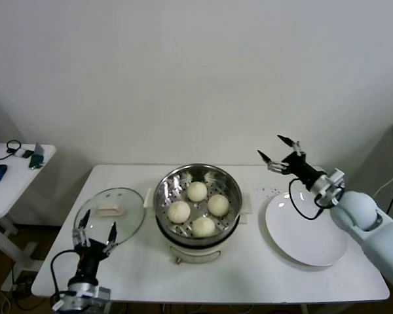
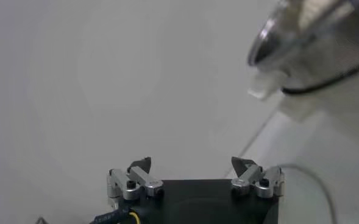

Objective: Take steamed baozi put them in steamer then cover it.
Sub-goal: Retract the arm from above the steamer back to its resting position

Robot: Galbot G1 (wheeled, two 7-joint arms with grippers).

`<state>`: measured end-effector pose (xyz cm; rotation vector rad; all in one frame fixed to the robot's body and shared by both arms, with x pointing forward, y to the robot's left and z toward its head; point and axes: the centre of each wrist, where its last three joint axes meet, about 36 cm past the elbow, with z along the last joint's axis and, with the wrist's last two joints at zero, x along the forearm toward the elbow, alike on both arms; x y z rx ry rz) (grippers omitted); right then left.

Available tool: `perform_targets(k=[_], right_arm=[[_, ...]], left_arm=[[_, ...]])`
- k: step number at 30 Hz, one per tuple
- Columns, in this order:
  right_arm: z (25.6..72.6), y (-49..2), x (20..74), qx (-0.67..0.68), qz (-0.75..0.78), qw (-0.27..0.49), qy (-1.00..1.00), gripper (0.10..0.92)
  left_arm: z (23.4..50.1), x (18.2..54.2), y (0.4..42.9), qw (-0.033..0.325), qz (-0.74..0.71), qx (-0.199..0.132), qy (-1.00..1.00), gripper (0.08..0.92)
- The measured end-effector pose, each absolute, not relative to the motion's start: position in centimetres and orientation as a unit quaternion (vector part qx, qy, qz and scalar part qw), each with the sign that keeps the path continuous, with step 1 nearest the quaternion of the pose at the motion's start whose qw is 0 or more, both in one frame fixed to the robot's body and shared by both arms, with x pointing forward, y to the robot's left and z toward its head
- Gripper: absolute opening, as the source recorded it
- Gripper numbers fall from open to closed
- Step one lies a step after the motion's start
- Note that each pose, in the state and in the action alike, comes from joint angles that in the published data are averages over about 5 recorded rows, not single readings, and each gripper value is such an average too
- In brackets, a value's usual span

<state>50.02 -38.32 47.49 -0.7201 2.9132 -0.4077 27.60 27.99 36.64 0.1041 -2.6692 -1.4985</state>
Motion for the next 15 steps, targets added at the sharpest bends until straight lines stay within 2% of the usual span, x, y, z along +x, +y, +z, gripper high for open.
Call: perform_targets(k=[8, 15], right_arm=[[44.5, -40.9, 46.2, -0.156, -0.081, 0.05, 0.983, 0.823], [42.2, -41.7, 42.5, -0.114, -0.054, 0.029, 0.992, 0.823]], left_arm=[[35.7, 29.2, 28.7, 0.059, -0.621, 0.014, -0.782, 0.823], [33.7, 31.8, 29.5, 0.069, -0.696, 0.004, -0.715, 0.823]])
